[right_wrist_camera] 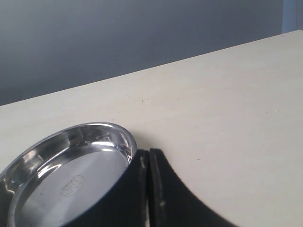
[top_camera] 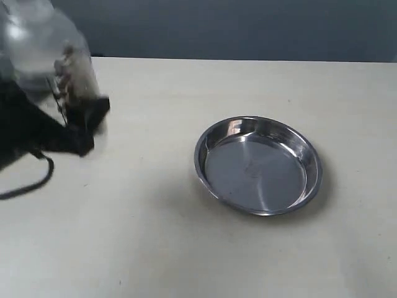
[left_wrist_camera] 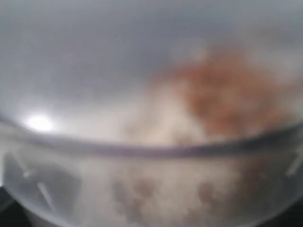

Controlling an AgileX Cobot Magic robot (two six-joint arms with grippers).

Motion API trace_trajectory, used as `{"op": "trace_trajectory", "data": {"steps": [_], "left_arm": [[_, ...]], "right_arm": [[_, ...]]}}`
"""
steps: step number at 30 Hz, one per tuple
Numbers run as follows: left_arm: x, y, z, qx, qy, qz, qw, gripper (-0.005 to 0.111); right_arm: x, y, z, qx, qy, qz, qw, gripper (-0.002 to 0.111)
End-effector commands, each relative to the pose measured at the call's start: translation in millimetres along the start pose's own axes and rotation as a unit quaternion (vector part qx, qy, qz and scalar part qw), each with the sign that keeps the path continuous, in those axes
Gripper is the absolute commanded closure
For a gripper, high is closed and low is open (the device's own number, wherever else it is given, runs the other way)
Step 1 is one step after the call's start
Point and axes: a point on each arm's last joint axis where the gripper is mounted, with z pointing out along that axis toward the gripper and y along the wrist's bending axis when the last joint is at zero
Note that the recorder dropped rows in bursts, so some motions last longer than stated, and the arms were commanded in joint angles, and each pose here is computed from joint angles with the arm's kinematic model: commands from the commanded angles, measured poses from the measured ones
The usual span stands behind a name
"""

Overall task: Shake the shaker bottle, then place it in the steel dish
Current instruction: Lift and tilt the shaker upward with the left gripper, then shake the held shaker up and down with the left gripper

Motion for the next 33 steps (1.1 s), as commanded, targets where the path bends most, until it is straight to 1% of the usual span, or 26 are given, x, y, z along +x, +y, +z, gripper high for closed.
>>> {"op": "trace_trajectory", "data": {"steps": [1, 2, 3, 4, 5, 6, 7, 8, 9, 10, 11, 12, 14, 16, 18, 19, 21, 22, 23, 24, 25, 26, 27, 30, 32, 33], "left_arm": [[-24.2, -30.6, -7.8, 0.120, -0.143, 0.020, 0.982, 0.107], [-40.3, -36.4, -13.9, 0.143, -0.189, 0.015, 0.971, 0.107], [-55.8, -38.5, -19.6, 0.140, -0.204, 0.014, 0.969, 0.107], [-56.4, -35.1, -18.0, 0.111, -0.166, 0.023, 0.980, 0.107], [-45.3, -27.0, -11.3, 0.064, -0.082, 0.043, 0.994, 0.107], [-26.5, -17.9, -3.6, 0.025, -0.002, 0.063, 0.998, 0.107], [-6.7, -10.6, 2.3, -0.005, 0.052, 0.047, 0.998, 0.107], [8.1, -5.3, 5.9, -0.030, 0.079, 0.023, 0.996, 0.107], [14.8, -6.9, 7.3, -0.031, 0.089, 0.009, 0.995, 0.107], [14.9, -12.6, 7.2, -0.013, 0.087, 0.013, 0.996, 0.107], [9.2, -23.3, 6.0, 0.021, 0.062, 0.029, 0.997, 0.107], [-0.7, -35.1, 2.6, 0.062, 0.017, 0.044, 0.997, 0.107], [-20.4, -46.7, -4.1, 0.098, -0.061, 0.048, 0.992, 0.107], [-25.6, -39.8, -4.5, 0.061, -0.072, 0.020, 0.995, 0.107], [-20.2, -25.6, -1.5, -0.005, -0.044, 0.026, 0.999, 0.107], [-16.9, -14.7, -1.6, -0.055, -0.026, 0.003, 0.998, 0.107], [-12.8, 3.1, -4.3, -0.142, -0.011, -0.067, 0.988, 0.107], [-11.3, 2.0, -4.1, -0.137, -0.003, -0.068, 0.988, 0.107], [-10.5, -4.4, -3.1, -0.106, 0.007, -0.042, 0.993, 0.107], [-10.1, -14.4, -2.3, -0.057, 0.014, -0.002, 0.998, 0.107], [-10.4, -22.1, -1.9, -0.022, 0.012, 0.021, 0.999, 0.107], [-11.2, -25.1, -1.9, -0.008, 0.007, 0.026, 1.000, 0.107], [-12.1, -24.4, -1.9, -0.012, 0.002, 0.009, 1.000, 0.107], [-14.6, -15.2, -2.5, -0.060, -0.014, -0.035, 0.997, 0.107], [-16.8, -15.3, -2.8, -0.060, -0.024, -0.025, 0.998, 0.107], [-19.6, -17.9, -3.5, -0.046, -0.036, -0.010, 0.998, 0.107]], "right_arm": [[-0.7, 0.0, -0.2, -0.001, -0.006, -0.006, 1.000, 0.109], [-0.7, 0.1, -0.2, -0.001, -0.006, -0.005, 1.000, 0.109], [-0.7, -0.1, -0.2, 0.000, -0.006, -0.005, 1.000, 0.109], [-0.7, -0.1, -0.2, 0.000, -0.006, -0.005, 1.000, 0.109], [-0.7, -0.1, -0.2, 0.000, -0.006, -0.005, 1.000, 0.109], [-0.7, 0.0, -0.2, -0.001, -0.006, -0.005, 1.000, 0.109], [-0.7, 0.0, -0.2, -0.001, -0.006, -0.005, 1.000, 0.109], [-0.7, -0.1, -0.2, 0.000, -0.006, -0.005, 1.000, 0.109], [-0.7, -0.1, -0.2, 0.000, -0.006, -0.005, 1.000, 0.109], [-0.7, -0.1, -0.2, 0.000, -0.006, -0.005, 1.000, 0.109], [-0.7, 0.0, -0.2, -0.001, -0.006, -0.005, 1.000, 0.109], [-0.7, 0.0, -0.2, -0.001, -0.006, -0.005, 1.000, 0.109], [-0.7, 0.0, -0.2, -0.001, -0.006, -0.005, 1.000, 0.109], [-0.7, -0.1, -0.2, 0.000, -0.006, -0.005, 1.000, 0.109], [-0.7, 0.0, -0.2, -0.001, -0.006, -0.005, 1.000, 0.109], [-0.7, 0.0, -0.2, -0.001, -0.006, -0.005, 1.000, 0.109], [-0.7, 0.0, -0.2, -0.001, -0.006, -0.005, 1.000, 0.109], [-0.7, 0.0, -0.2, -0.001, -0.006, -0.005, 1.000, 0.109], [-0.7, 0.0, -0.2, -0.001, -0.006, -0.005, 1.000, 0.109], [-0.7, 0.0, -0.2, -0.001, -0.006, -0.005, 1.000, 0.109], [-0.7, 0.0, -0.2, -0.001, -0.006, -0.005, 1.000, 0.109], [-0.7, 0.0, -0.2, -0.001, -0.006, -0.005, 1.000, 0.109], [-0.7, 0.0, -0.2, -0.001, -0.006, -0.005, 1.000, 0.109], [-0.7, 0.0, -0.2, -0.001, -0.006, -0.005, 1.000, 0.109], [-0.7, 0.0, -0.2, -0.001, -0.006, -0.005, 1.000, 0.109], [-0.7, 0.0, -0.2, -0.001, -0.006, -0.005, 1.000, 0.109]]}}
